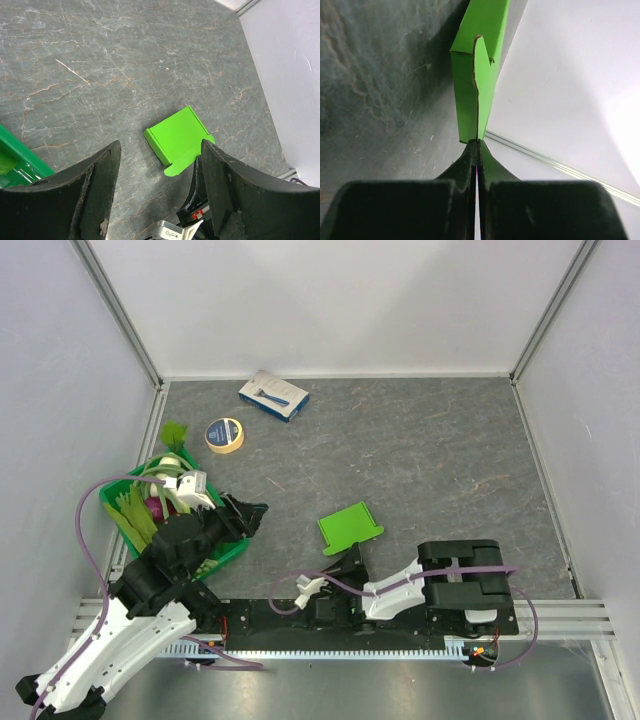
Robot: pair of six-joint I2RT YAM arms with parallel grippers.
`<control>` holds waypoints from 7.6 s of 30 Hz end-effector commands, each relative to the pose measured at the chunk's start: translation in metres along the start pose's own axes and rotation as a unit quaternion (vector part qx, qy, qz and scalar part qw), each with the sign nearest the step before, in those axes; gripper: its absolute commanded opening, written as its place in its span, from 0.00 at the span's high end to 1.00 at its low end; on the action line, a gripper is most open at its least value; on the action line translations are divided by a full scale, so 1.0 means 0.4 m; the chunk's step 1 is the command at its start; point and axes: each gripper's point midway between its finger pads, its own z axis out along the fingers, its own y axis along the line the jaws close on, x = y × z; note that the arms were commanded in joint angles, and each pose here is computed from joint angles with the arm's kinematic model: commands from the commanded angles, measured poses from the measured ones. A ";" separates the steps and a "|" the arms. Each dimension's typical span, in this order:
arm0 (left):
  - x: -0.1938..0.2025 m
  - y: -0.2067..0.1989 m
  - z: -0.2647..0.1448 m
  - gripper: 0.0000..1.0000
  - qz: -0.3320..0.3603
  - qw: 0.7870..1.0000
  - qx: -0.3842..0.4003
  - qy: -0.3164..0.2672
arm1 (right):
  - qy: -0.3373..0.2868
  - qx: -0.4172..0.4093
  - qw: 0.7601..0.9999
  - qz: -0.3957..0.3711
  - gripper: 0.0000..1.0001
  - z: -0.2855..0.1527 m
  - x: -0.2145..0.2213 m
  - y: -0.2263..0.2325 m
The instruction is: Fold the paper box
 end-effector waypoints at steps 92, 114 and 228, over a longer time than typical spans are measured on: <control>0.239 -0.110 0.279 0.52 0.264 0.927 0.174 0.200 | -0.014 -0.351 0.652 0.672 0.63 0.039 0.221 -0.238; 0.265 -0.075 0.304 0.50 0.328 0.906 0.136 0.232 | -0.037 -0.379 0.645 0.663 0.68 0.048 0.179 -0.212; 0.370 -0.100 0.302 0.98 0.113 0.966 -0.086 0.218 | 0.042 -0.318 0.549 0.772 1.00 0.039 0.081 -0.202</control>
